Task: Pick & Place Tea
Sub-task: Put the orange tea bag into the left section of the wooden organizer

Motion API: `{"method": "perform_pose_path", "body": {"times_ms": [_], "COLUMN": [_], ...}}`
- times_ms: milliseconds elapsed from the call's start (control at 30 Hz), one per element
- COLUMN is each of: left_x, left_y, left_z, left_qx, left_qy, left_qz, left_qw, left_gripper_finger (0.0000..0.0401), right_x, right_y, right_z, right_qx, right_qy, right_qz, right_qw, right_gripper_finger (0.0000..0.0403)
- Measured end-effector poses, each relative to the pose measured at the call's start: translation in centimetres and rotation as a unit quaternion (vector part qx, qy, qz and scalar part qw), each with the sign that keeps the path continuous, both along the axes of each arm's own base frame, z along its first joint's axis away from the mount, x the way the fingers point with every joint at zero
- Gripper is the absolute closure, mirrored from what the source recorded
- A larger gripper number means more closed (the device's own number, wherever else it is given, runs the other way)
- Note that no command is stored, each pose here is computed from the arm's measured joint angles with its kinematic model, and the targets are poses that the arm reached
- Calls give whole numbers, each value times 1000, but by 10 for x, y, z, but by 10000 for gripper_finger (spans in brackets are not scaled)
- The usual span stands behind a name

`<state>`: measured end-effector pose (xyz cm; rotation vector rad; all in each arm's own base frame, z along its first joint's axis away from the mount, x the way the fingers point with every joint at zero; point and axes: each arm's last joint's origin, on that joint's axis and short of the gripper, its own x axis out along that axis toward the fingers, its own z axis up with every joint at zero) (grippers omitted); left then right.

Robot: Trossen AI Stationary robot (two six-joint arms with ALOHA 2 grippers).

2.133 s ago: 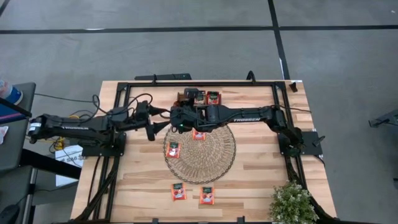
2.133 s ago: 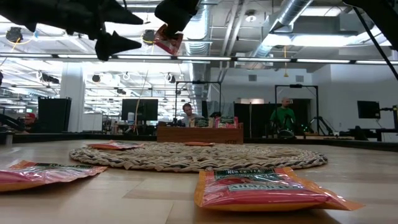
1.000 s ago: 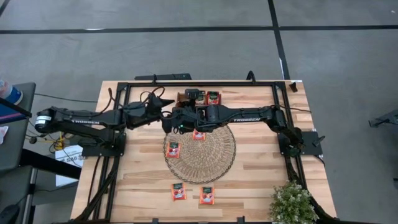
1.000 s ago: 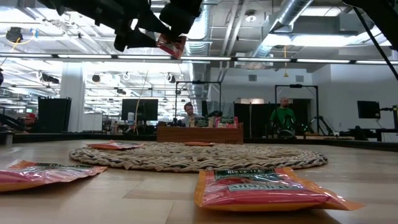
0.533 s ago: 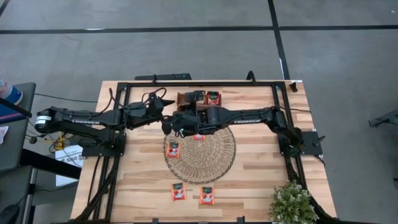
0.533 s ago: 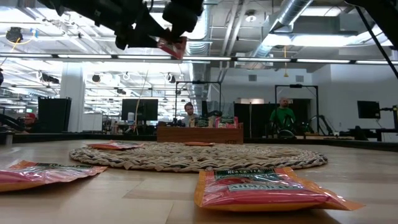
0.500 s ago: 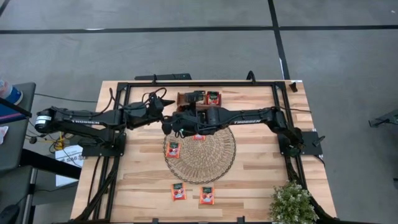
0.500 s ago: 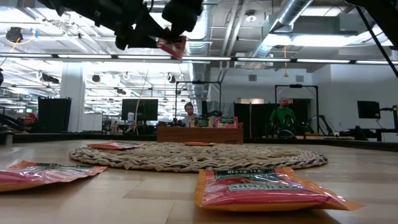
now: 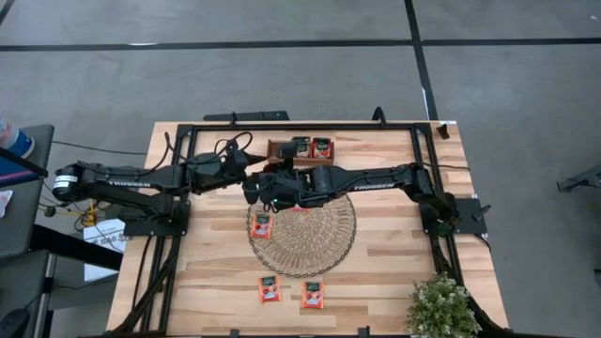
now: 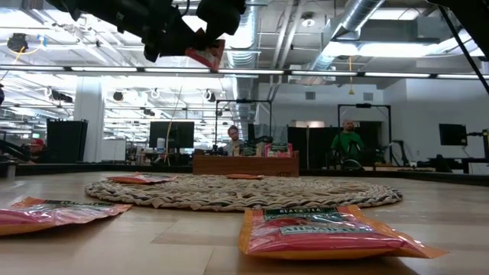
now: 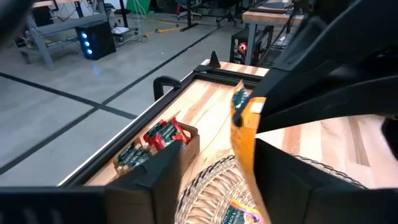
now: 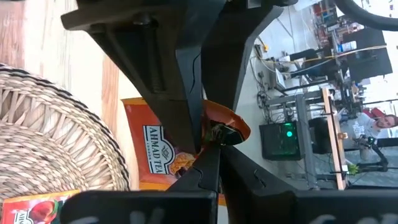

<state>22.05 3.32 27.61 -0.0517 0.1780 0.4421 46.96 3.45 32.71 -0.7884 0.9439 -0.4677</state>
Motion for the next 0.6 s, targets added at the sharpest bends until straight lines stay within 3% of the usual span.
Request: {"method": "perform_pose_path", "body": {"times_ms": [367, 600], "left_x": [0, 0], "left_y": [-1, -1], "left_z": [1, 1], "left_qx": [-4, -14], "left_qy": [-8, -13], "left_qz": [-10, -9], "left_qw": [1000, 1000], "left_gripper_finger": [388, 400], "right_x": [0, 0], "right_y": [0, 0], "right_z": [0, 0], "right_qx": [6, 7], "right_qy": [0, 1], "right_qz": [4, 5], "right_qw": [1000, 1000], "right_gripper_finger": [403, 402]}}
